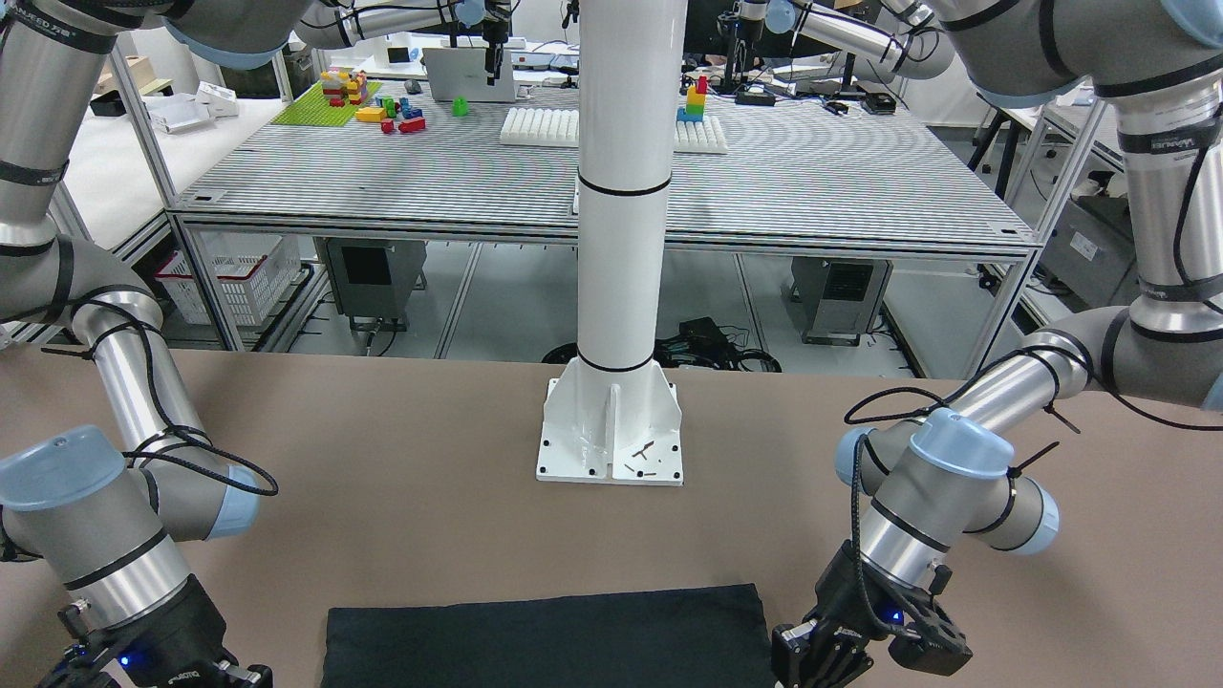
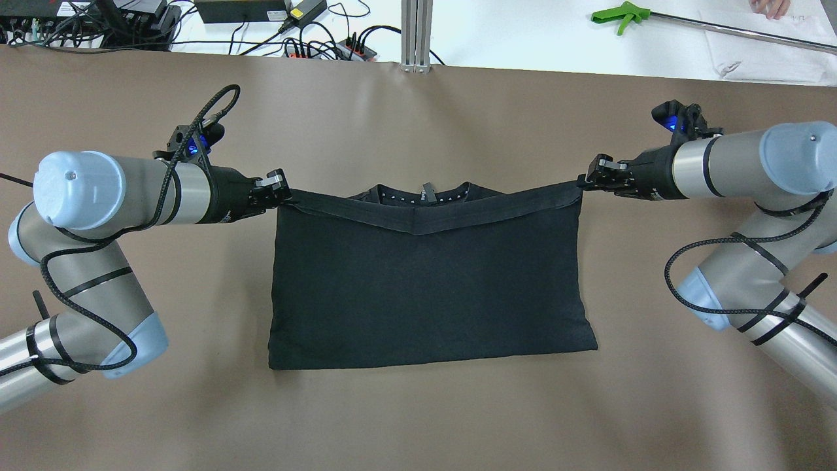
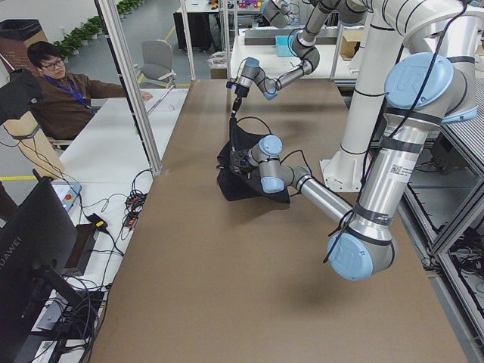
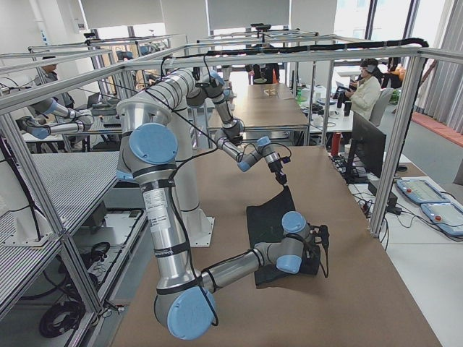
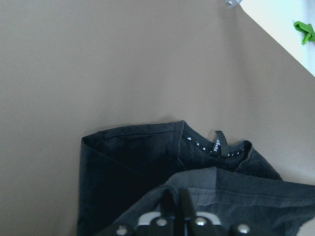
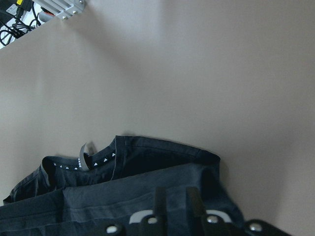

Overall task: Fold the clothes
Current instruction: 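Open both grippers, release the hem, and move the right gripper to the shirt's side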

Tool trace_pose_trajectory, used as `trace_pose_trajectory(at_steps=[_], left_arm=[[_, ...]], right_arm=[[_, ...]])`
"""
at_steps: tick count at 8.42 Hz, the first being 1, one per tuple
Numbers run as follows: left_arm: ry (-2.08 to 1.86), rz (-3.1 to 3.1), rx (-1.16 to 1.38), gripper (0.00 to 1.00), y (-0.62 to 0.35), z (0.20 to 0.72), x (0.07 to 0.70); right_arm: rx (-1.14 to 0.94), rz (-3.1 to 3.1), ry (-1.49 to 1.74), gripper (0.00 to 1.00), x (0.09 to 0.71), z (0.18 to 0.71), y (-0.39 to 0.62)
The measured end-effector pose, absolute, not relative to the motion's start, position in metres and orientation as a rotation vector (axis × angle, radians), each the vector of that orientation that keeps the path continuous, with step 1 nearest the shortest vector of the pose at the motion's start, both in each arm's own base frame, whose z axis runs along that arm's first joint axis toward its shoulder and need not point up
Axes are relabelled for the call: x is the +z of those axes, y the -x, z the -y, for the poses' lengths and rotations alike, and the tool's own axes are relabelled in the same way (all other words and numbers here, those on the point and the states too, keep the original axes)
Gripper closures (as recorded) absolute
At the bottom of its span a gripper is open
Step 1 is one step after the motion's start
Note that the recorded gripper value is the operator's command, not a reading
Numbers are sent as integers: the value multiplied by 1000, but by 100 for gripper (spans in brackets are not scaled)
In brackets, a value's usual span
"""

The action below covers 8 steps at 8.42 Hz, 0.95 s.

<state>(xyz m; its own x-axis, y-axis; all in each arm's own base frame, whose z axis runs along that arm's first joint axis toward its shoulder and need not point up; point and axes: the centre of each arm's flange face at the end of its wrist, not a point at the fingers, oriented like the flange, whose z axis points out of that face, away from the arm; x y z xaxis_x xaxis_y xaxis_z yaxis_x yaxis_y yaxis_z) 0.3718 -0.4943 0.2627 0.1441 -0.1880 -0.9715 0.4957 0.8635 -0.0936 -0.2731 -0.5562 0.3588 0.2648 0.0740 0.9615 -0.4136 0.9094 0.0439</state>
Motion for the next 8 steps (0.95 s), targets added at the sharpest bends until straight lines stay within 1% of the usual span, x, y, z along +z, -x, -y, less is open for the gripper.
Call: trace_pose_trajectory(at_steps=[4, 6, 8], left_arm=[[-318, -1315, -464, 6, -361, 500, 271], [-327, -1314, -463, 6, -358, 500, 271], [-332, -1312, -467, 6, -357, 501, 271]], right_arm=[[344, 1219, -301, 6, 388, 566, 260], [292, 1252, -231, 6, 387, 554, 261], [264, 1258, -136, 6, 405, 528, 265]])
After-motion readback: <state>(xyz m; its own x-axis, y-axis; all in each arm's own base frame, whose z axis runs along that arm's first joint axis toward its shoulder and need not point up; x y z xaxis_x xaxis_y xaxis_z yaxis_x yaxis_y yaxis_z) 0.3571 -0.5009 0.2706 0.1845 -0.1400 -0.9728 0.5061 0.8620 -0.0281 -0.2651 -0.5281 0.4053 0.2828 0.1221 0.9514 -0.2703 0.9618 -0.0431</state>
